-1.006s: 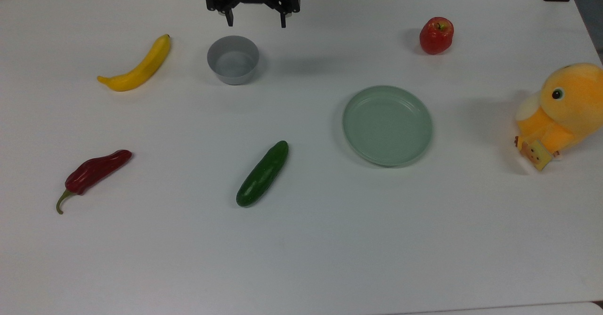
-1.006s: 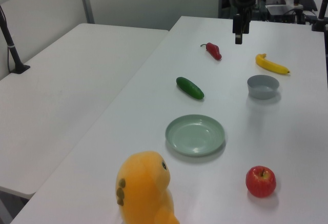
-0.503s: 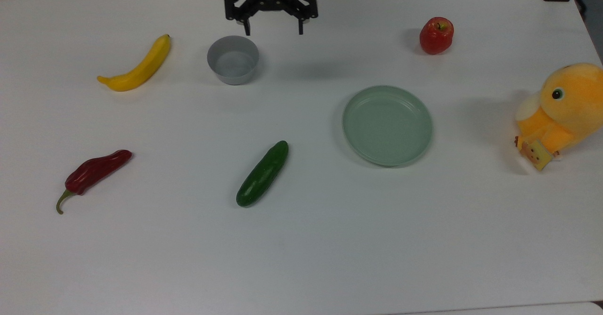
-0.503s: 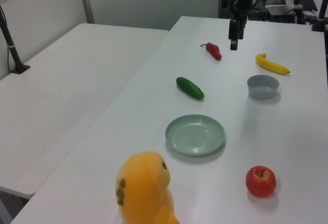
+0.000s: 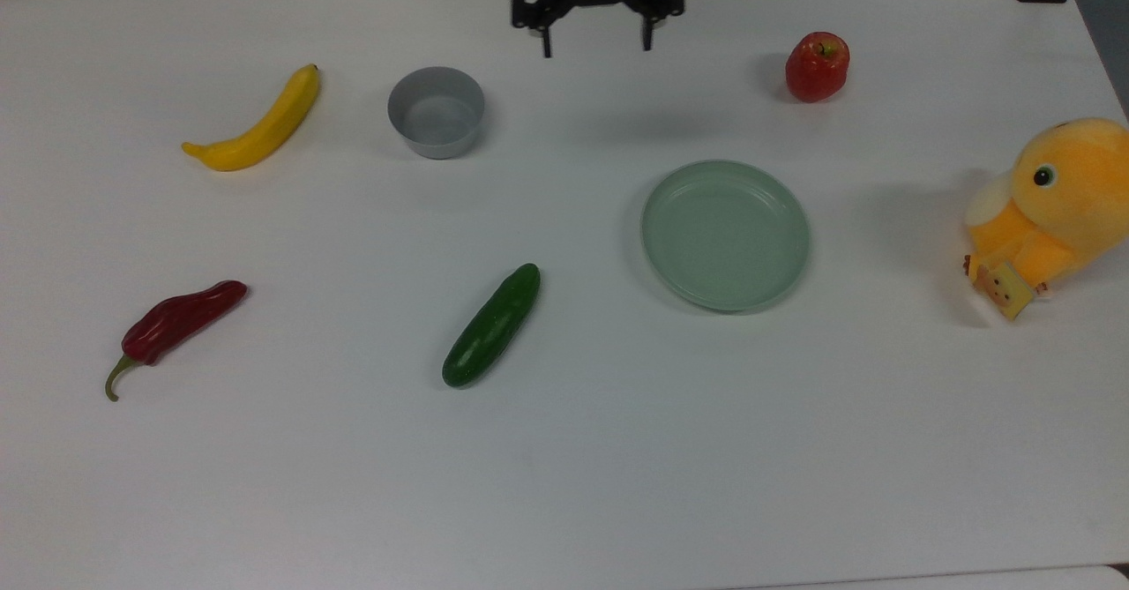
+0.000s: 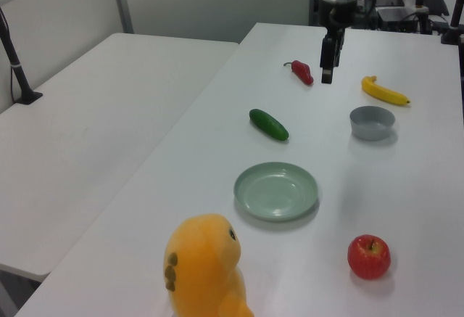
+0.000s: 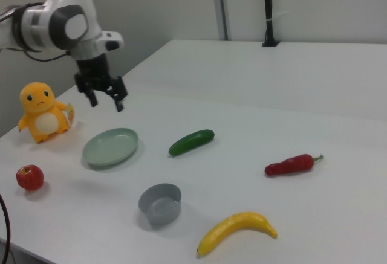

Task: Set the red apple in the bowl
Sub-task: 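Lower the open gripper over the red apple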

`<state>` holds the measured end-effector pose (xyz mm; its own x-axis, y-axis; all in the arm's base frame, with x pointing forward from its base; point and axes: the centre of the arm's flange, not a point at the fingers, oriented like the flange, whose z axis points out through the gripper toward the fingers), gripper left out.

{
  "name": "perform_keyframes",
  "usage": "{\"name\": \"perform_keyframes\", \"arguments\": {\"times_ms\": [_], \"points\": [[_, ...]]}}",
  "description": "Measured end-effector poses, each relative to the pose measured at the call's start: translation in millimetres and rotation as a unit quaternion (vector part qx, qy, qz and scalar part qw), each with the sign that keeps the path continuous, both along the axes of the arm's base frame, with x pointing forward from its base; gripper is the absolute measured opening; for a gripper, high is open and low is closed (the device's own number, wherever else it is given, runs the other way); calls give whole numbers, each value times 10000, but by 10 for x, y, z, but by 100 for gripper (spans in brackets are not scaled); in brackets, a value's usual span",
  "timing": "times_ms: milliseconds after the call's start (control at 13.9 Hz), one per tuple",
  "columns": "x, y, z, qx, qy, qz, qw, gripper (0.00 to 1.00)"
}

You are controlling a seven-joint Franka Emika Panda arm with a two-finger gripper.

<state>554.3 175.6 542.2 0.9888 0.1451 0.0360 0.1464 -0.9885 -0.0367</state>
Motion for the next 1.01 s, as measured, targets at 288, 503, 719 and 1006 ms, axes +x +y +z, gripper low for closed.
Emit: {"name": "perform_keyframes", "arguments": {"times_ms": [288, 503, 719, 1006], "points": [[-254, 551, -71, -4, 55, 333, 9994, 100], [-307, 705, -75, 62, -23, 426, 9991, 100], [-290, 683, -93, 76, -53, 380, 9992, 100], [-433, 914, -188, 53, 47, 585, 9983, 100]]}}
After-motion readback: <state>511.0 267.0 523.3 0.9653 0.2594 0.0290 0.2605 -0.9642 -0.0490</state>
